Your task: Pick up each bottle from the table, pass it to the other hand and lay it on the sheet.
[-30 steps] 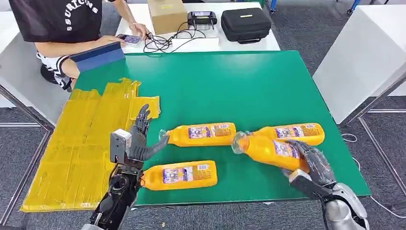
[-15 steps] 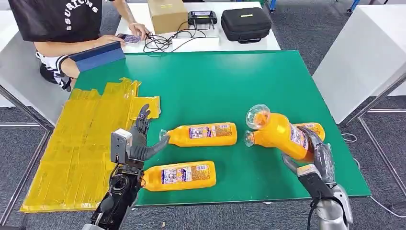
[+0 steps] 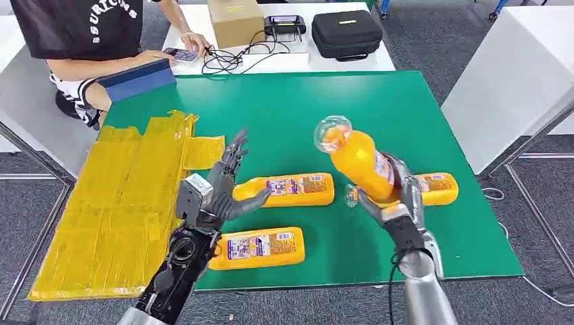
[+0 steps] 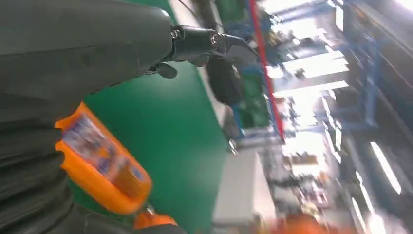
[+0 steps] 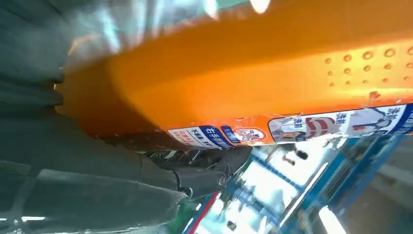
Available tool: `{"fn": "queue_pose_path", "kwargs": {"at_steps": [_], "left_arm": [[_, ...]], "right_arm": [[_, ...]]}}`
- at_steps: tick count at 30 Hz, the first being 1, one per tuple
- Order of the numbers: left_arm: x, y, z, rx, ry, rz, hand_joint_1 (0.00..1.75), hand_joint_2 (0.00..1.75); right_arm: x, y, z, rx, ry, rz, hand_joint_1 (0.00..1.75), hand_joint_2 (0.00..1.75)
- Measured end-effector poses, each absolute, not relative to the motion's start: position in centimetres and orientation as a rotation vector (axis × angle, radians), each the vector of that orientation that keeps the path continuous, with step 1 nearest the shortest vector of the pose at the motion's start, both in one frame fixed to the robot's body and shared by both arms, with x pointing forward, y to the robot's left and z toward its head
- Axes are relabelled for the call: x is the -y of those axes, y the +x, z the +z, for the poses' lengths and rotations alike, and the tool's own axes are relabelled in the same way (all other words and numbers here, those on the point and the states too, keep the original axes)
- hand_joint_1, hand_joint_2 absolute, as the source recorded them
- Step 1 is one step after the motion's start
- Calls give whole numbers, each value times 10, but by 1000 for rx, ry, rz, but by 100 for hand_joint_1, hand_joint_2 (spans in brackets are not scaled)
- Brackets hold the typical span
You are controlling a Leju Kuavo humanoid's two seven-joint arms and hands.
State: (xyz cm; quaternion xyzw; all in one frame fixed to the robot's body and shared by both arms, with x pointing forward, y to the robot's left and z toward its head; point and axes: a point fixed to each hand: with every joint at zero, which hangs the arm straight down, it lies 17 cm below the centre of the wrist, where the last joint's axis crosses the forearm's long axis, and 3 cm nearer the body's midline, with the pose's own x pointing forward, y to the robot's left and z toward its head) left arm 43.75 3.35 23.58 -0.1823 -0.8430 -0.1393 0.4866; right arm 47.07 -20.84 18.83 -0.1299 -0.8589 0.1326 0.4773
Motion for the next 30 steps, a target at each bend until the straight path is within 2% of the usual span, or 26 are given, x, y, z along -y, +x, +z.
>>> {"fn": "queue_pose_path", "kwargs": {"at_steps": [7, 13, 23, 30], "left_arm": [[-16, 422, 275, 2137, -524, -353, 0, 175], [-21, 420, 295, 2184, -540, -319, 0, 175], [-45, 426, 308, 2229, -502, -254, 0, 175], [-74, 438, 303, 2211, -472, -174, 0, 175]], "right_arm": [[103, 501, 218, 2151, -46, 384, 175, 175], [13, 486, 246, 2195, 160, 504, 175, 175], [-51, 451, 257, 2219, 290, 641, 175, 175], [-73, 428, 260, 2254, 209, 787, 175, 175]]}}
